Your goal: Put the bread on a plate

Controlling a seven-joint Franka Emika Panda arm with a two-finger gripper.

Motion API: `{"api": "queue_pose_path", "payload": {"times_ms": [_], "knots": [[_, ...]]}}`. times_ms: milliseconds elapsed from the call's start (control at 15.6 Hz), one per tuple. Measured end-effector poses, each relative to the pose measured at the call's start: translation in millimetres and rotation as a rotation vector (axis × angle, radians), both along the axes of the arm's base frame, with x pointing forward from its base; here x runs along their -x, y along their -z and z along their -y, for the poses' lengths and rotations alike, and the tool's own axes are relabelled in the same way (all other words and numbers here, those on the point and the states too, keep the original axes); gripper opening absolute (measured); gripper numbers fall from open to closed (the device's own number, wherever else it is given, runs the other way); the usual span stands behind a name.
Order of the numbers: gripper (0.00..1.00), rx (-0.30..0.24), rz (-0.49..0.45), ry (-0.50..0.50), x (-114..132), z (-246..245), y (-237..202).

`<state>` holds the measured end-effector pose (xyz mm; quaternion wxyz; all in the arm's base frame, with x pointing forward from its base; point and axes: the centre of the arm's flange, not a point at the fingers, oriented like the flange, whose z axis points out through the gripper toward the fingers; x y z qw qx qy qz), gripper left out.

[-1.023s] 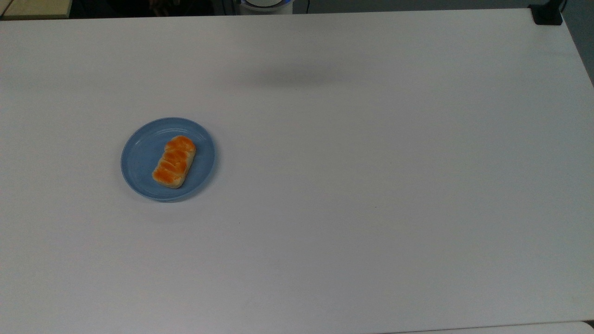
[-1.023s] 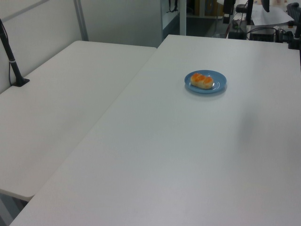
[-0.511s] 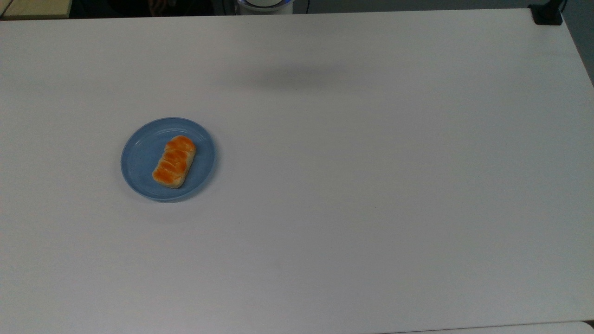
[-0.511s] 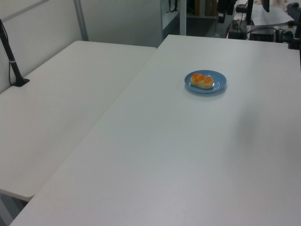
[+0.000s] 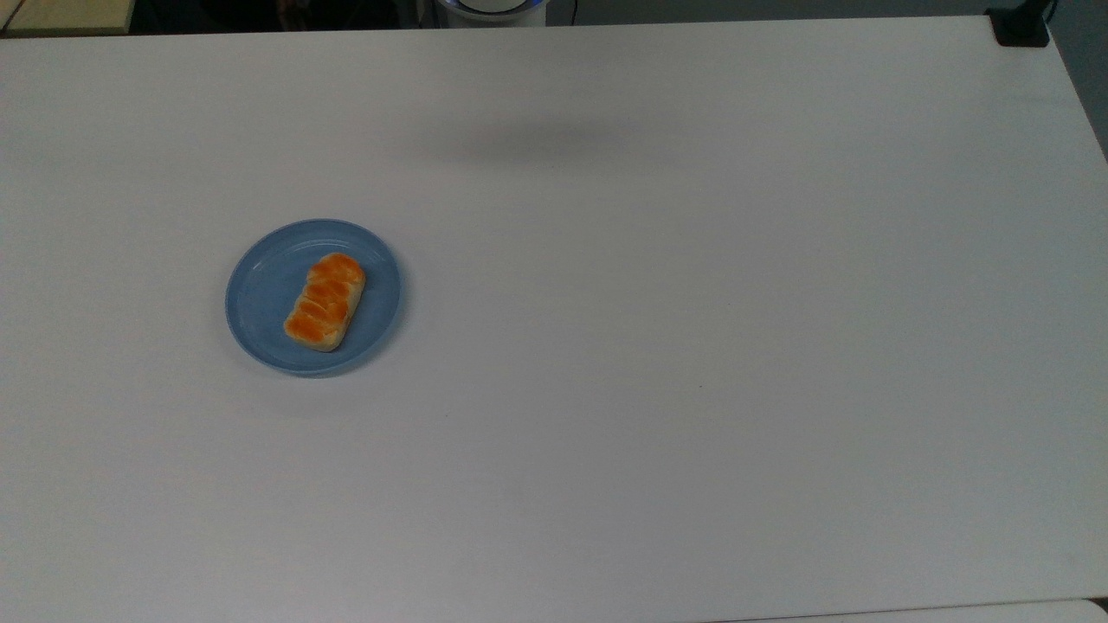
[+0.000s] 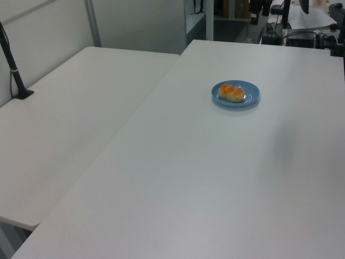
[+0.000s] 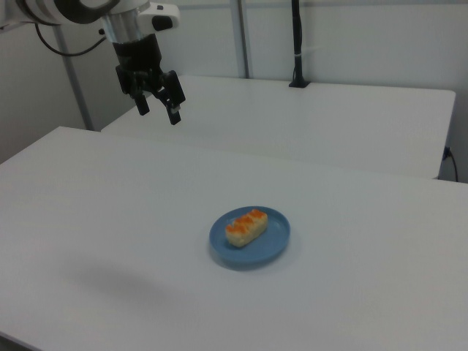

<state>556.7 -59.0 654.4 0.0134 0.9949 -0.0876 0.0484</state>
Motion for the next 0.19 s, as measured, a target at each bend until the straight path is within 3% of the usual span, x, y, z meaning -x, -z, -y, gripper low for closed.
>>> {"api": "queue_pose_path", "payload": {"times_ms": [192], "knots": [[1.00,0.003,-0.001,-0.023,0.5,4.7,0.0]]}}
